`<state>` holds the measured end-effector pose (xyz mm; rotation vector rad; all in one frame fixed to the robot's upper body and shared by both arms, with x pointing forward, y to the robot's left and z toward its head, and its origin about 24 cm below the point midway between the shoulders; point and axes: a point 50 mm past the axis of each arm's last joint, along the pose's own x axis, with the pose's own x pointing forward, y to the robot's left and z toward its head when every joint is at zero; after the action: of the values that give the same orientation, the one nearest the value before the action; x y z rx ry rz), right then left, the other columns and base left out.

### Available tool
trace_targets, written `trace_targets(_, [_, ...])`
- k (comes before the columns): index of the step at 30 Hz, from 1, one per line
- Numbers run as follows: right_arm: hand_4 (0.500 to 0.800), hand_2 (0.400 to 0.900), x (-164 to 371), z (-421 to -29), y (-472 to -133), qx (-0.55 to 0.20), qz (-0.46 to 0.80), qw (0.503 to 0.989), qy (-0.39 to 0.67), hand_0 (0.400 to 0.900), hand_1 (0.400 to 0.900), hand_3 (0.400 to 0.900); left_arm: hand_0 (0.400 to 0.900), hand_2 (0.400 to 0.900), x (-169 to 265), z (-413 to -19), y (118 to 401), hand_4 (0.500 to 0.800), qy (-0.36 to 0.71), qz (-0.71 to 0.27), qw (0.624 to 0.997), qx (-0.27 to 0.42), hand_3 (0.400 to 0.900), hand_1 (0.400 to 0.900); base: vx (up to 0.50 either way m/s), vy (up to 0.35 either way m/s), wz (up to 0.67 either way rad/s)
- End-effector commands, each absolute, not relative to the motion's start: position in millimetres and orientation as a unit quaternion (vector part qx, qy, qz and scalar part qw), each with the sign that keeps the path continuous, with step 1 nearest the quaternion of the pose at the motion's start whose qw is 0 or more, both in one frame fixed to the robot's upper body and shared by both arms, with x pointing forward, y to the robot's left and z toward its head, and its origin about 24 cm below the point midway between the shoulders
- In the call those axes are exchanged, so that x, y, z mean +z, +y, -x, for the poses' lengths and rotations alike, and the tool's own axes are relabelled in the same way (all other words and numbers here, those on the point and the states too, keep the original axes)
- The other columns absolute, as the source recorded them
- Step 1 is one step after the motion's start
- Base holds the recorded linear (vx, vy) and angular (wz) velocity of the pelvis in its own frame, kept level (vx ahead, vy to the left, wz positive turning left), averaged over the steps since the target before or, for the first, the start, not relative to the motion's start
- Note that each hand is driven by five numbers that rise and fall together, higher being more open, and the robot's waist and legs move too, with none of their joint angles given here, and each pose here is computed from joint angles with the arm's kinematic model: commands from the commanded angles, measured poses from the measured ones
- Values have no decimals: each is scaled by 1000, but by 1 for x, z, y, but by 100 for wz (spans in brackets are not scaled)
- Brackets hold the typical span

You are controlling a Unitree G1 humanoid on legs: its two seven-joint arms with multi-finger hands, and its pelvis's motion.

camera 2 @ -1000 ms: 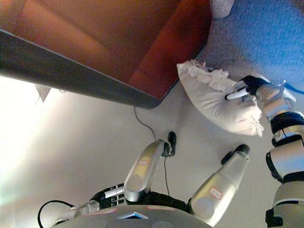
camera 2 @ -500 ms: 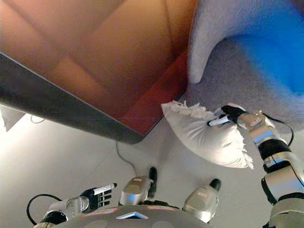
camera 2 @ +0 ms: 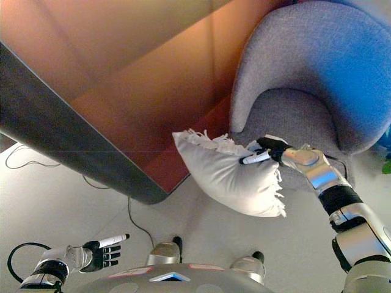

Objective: Pick up the pillow and put it on the sofa.

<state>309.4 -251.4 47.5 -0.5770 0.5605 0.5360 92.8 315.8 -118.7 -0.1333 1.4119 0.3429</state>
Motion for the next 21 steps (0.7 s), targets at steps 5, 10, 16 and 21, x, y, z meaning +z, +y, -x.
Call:
trace_targets(5, [500, 400, 182, -353, -241, 239, 190, 952, 20, 400, 400, 400, 900, 900, -137, -68, 315, 800, 651, -30, 731, 204, 900, 900, 62, -82, -10])
trace_targets(10, [500, 400, 194, -356, -270, 159, 157, 975, 7, 400, 400, 400, 900, 900, -144, -62, 305, 800, 654, -29, 723, 219, 900, 900, 78, -57, -14])
trace_targets(16, [500, 400, 215, -357, -317, 56, 119, 991, 11, 400, 400, 400, 900, 900, -146, -59, 302, 800, 667, -39, 707, 233, 900, 900, 107, -48, -5])
trace_targets(21, [500, 400, 231, -356, -344, -8, 112, 993, 29, 400, 400, 400, 900, 900, -145, -56, 302, 800, 679, -45, 692, 240, 900, 900, 106, -31, -2])
